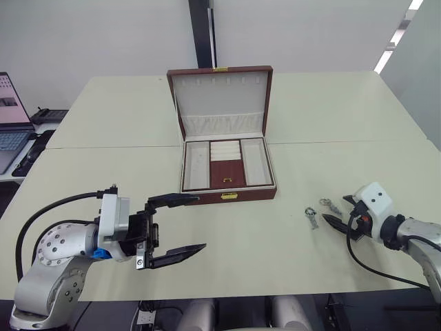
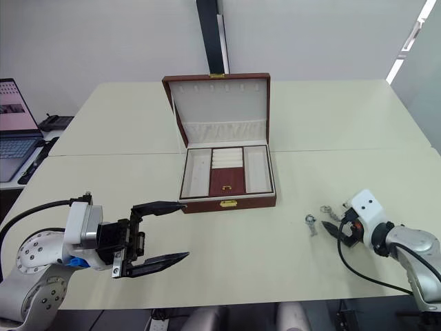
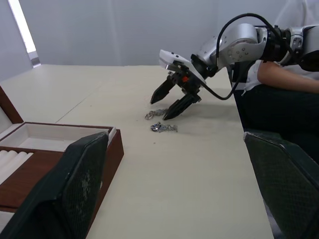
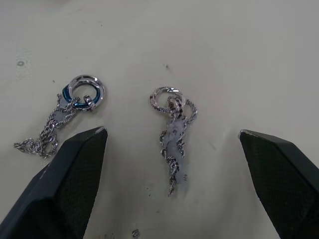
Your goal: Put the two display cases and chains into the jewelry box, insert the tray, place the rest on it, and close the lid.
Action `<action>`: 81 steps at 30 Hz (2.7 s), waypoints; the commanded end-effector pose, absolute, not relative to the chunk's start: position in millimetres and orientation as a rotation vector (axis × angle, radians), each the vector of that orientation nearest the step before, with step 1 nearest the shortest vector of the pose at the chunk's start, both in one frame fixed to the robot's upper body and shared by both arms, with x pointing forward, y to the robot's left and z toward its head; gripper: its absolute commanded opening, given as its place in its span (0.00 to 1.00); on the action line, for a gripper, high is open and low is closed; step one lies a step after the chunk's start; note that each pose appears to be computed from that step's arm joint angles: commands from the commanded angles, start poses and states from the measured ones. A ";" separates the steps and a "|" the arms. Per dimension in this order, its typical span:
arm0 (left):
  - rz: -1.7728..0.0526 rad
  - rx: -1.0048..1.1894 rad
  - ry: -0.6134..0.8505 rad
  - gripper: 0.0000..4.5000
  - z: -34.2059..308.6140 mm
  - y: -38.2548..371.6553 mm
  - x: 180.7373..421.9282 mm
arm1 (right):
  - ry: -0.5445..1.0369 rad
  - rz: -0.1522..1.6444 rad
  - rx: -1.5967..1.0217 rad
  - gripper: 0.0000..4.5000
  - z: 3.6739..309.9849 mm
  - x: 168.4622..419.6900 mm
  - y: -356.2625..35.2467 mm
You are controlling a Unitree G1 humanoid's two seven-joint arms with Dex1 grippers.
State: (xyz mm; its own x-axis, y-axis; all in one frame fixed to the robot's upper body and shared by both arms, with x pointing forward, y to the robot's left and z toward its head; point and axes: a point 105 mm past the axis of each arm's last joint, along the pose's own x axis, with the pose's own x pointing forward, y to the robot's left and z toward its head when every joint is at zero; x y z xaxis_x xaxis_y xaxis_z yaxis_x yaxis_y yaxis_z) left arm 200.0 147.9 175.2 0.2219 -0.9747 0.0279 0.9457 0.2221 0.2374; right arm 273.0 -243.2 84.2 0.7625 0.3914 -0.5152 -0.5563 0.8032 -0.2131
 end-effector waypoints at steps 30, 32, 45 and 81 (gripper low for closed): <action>-1.189 0.135 -0.198 1.00 179.9 161.6 209.4 | 0.353 0.708 -0.438 0.03 148.8 268.5 -208.0; -1.132 0.127 -0.195 1.00 179.9 169.4 212.9 | 0.335 0.773 -0.459 0.03 161.1 266.9 -196.2; -0.841 0.088 -0.199 1.00 176.3 203.4 222.3 | 0.159 1.070 -0.522 0.03 214.6 308.2 -94.9; -0.675 0.035 -0.185 1.00 168.1 211.3 213.6 | 0.090 1.331 -0.579 0.64 209.1 358.3 55.1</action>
State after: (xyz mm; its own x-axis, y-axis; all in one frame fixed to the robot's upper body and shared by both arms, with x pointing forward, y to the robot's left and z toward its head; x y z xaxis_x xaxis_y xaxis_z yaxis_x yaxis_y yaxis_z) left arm 215.8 209.0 163.1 0.7709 -0.6228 0.1336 0.6192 0.7819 0.0725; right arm 362.6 52.5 185.8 0.2599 0.8605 -0.4382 -0.9455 0.1345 -0.2966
